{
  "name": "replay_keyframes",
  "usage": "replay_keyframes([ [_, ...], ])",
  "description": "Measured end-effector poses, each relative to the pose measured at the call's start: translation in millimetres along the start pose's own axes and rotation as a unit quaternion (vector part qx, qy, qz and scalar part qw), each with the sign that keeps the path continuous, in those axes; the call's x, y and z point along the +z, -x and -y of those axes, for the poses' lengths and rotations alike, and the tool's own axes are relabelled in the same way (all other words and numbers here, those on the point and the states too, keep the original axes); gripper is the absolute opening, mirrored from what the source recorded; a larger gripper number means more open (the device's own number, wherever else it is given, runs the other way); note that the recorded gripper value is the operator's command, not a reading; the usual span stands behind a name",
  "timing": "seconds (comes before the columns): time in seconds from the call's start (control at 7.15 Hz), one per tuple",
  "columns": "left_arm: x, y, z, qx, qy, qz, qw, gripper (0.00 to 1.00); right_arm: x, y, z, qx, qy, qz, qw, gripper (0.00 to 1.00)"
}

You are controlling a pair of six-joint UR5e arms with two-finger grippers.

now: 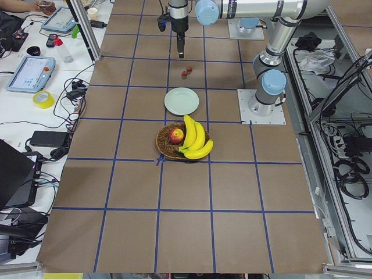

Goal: Collect all strawberries into plate
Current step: 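Carry it to the other strawberries and release with the right gripper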

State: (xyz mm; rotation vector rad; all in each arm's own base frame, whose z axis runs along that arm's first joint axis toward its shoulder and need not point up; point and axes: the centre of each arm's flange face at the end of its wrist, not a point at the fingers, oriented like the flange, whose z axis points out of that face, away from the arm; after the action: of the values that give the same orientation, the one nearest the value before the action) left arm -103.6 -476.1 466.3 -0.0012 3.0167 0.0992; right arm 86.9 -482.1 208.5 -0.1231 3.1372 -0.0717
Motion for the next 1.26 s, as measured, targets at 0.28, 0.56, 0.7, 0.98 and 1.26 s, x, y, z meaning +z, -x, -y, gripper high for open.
replay_keyframes([
  [0.28,1,0,0,0.0,0.001,0.0,1.0,1.0,-26,110,9,0.033,-0.029,0.025,0.9987,0.05],
  [0.56,1,-1,-1,0.0,0.001,-0.002,1.0,1.0,-41,217,-2,0.104,-0.036,0.057,0.9923,0.05],
  [0.7,1,-1,-1,0.0,0.001,-0.002,1.0,1.0,-32,263,-5,0.12,-0.033,0.055,0.9907,0.06],
  [0.98,2,0,0,0.0,0.001,-0.002,1.0,1.0,-1,313,1,0.129,-0.026,0.038,0.9906,0.2],
  [1.26,1,2,2,-0.002,-0.002,-0.003,1.0,1.0,17,323,1,0.129,-0.014,0.033,0.991,0.76],
])
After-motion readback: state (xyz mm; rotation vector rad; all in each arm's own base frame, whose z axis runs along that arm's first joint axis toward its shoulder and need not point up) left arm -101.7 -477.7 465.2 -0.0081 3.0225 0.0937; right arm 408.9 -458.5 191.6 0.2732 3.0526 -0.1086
